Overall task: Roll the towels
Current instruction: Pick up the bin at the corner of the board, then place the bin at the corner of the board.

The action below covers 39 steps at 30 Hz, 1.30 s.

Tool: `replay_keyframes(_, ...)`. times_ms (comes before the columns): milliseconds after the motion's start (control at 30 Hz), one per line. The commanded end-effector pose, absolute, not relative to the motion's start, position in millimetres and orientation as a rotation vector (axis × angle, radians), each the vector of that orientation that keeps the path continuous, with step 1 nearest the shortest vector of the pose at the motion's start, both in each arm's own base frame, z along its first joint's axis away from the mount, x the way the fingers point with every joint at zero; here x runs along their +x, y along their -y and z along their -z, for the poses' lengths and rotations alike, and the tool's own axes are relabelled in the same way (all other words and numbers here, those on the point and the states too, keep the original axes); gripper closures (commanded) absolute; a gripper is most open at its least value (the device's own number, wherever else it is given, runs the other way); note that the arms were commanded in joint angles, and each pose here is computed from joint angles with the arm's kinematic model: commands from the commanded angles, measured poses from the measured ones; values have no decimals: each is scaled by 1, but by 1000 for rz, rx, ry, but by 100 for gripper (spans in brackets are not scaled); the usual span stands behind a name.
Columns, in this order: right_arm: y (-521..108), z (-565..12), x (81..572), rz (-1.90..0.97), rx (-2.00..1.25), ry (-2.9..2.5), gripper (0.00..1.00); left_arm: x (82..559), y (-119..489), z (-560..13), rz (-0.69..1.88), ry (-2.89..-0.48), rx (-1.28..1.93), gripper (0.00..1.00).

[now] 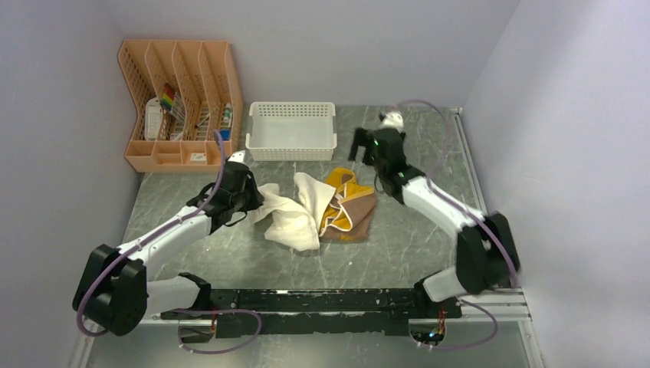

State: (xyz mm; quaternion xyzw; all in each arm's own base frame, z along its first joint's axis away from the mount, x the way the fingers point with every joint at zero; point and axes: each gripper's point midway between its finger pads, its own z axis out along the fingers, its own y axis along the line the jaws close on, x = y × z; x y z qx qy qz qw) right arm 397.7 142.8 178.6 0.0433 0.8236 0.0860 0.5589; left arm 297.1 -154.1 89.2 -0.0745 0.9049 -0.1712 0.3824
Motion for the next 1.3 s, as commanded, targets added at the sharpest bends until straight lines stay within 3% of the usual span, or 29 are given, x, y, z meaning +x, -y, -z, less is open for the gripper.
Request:
replay_keyframes(0, -191, -199, 473, -225, -51, -1909, 0, 288, 117, -93, 253, -2322, -277, 93)
replay_keyframes(200, -233, -132, 551, -242, -207, -2019, 2, 282, 85, -116, 158, -2264, -346, 93)
replay_keyframes(333, -239, -92, 584, -273, -241, -2148, 12, 283, 71, -139, 151, -2195, -387, 93)
replay_keyframes(433, -236, -71, 595, -253, -243, -2192, 35, 289, 59, -144, 185, -2158, -449, 93)
replay_keyframes(567, -222, -68, 599, -361, -147, -2194, 93, 303, 53, -145, 305, -2139, -499, 93)
replay_keyframes(600, -212, -71, 600, -391, -95, -2194, 100, 307, 54, -146, 324, -2137, -501, 93)
replay_keyframes(800, -98, -119, 572, -458, 510, -2043, 100, 343, 73, -160, 422, -2090, -421, 93)
replay_keyframes(967, 2, -140, 507, -295, 1065, -1845, 100, 388, 106, -169, 529, -2076, -335, 93)
replay_keyframes(1133, 78, -121, 442, -80, 1511, -1670, 100, 441, 157, -195, 507, -2049, -164, 93)
replay_keyframes(1267, 116, -99, 421, -55, 1702, -1555, 100, 476, 199, -210, 525, -2027, -27, 93)
